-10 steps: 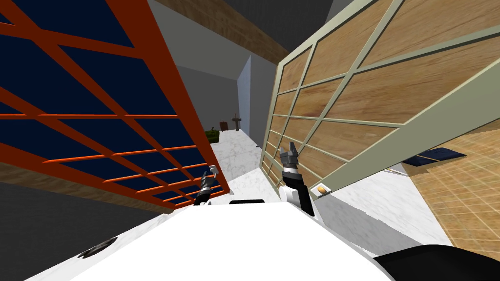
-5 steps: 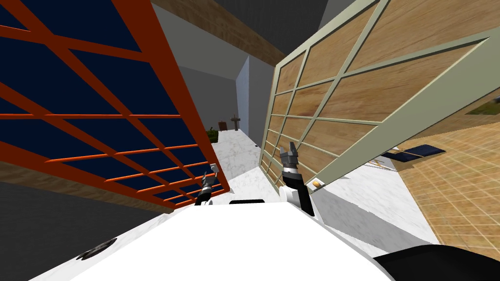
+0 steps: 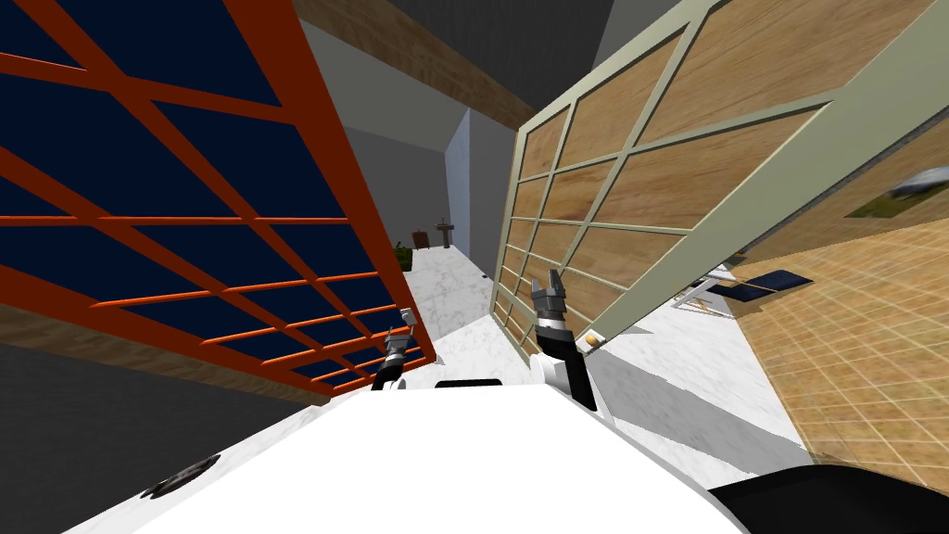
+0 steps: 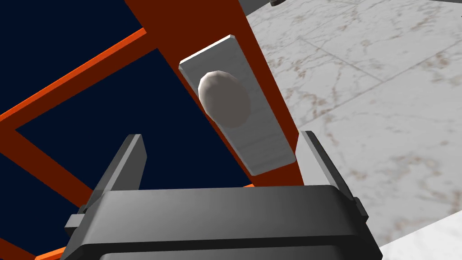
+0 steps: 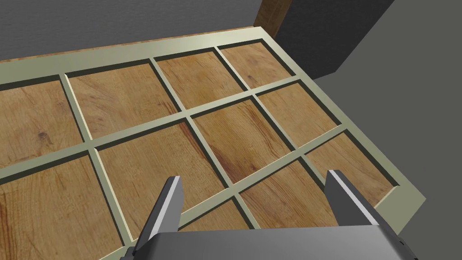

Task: Pull the door open

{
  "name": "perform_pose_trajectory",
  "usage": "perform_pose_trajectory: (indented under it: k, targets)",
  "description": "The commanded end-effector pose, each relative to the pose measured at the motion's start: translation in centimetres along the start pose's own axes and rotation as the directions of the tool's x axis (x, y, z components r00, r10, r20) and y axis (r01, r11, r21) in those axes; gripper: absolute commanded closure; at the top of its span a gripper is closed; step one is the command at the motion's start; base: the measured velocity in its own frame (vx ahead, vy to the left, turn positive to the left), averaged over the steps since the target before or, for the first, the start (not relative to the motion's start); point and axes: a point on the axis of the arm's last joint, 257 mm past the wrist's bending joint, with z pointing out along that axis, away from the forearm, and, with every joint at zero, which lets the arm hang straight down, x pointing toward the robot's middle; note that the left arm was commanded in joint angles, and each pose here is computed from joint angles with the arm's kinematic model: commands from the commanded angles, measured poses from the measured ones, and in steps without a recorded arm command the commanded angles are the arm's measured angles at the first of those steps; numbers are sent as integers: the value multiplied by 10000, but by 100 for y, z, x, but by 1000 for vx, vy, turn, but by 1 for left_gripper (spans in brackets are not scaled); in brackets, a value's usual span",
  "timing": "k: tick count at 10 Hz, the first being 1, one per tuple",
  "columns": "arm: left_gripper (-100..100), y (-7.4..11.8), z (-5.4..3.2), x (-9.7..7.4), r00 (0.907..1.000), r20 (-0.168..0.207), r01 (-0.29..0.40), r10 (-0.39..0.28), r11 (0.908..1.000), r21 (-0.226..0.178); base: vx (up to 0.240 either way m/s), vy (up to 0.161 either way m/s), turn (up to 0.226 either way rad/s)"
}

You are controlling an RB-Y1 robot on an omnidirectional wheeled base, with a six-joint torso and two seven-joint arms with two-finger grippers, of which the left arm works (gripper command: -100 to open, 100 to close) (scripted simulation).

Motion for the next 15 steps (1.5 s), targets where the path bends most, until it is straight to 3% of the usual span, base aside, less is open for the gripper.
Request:
perform_pose_trajectory:
  k: [1,3,4,6,7,10,11,15]
  targets:
    - [-100,10,4,2,9993,13,368,-368,9993,13,-46,9,-22]
    - [-100,44,12,11,9916,62,1291,-1292,9916,61,-62,16,-52]
    - [-100,44,12,11,9895,62,1444,-1444,9895,62,-57,8,-25]
    - [-100,75,18,17,9732,102,2296,-2297,9732,111,-67,7,-49]
    - [-100,75,18,17,9697,101,2441,-2442,9697,113,-55,14,-17]
    - [-100,113,25,24,9327,142,3600,-3603,9328,182,-61,22,-44]
    - [-100,113,25,24,9303,140,3664,-3666,9303,183,-46,8,-7]
    - [-100,146,30,29,8834,166,4679,-4684,8834,250,-40,7,-26]
